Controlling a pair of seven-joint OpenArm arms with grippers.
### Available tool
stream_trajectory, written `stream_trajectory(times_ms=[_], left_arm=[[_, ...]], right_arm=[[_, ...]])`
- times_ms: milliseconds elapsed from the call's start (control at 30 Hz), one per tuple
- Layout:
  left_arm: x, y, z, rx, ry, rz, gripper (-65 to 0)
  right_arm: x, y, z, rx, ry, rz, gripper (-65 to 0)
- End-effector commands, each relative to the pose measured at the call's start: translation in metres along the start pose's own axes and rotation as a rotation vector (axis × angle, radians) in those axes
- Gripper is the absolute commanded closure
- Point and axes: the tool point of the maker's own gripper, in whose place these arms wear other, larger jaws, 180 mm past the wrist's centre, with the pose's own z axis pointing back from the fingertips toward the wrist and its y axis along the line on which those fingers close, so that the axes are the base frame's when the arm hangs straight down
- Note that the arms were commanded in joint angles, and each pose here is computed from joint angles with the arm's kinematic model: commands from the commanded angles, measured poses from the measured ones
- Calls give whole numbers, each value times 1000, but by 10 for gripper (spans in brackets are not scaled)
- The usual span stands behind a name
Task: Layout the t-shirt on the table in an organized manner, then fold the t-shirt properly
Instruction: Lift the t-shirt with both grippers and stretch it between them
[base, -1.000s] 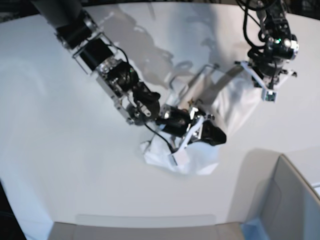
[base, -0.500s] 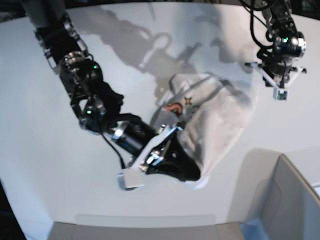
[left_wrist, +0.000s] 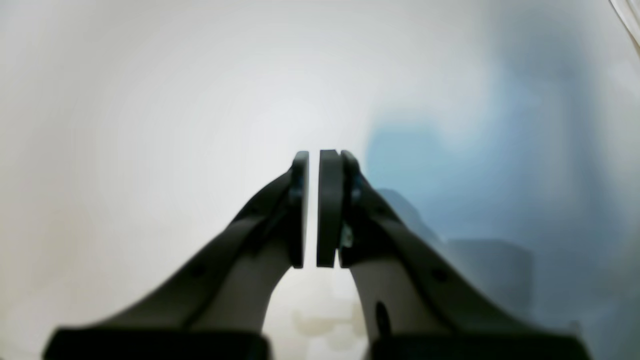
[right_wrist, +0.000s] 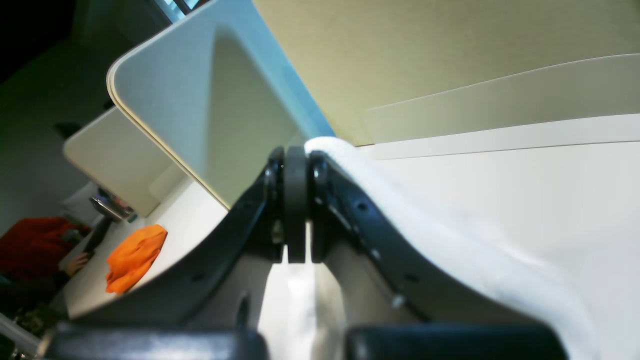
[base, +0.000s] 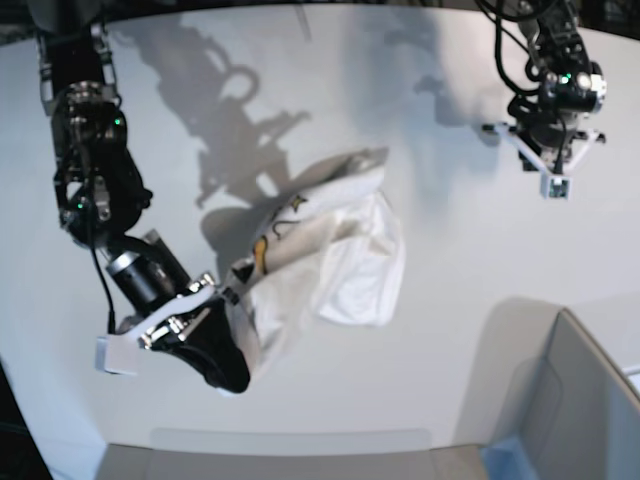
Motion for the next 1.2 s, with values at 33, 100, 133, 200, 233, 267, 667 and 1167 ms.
stream_trajectory(times_ms=[33, 100, 133, 200, 233, 267, 667, 1167], left_arm=[[15, -22, 2, -85, -60, 4, -48], [16, -48, 1, -162, -60, -2, -48], [16, -61, 1, -201, -58, -15, -48], [16, -85, 1, -270, -56, -43, -48], [15, -99, 2, -305, -53, -66, -48], [13, -108, 3, -329, -48, -83, -48], [23, -175, 14, -501, -81, -159, -52], [41, -193, 14, -535, -113, -110, -166]], right_arm=[[25, -4, 7, -6, -73, 34, 0], [27, -10, 9, -22, -73, 43, 0], [28, -11, 10, -27, -70, 49, 0], [25, -15, 12, -38, -60, 54, 0], [23, -17, 13, -44, -52, 56, 0], [22, -19, 14, -48, -48, 59, 0], [16, -57, 36, -160, -17, 64, 0], [3, -69, 46, -200, 70, 50, 0]])
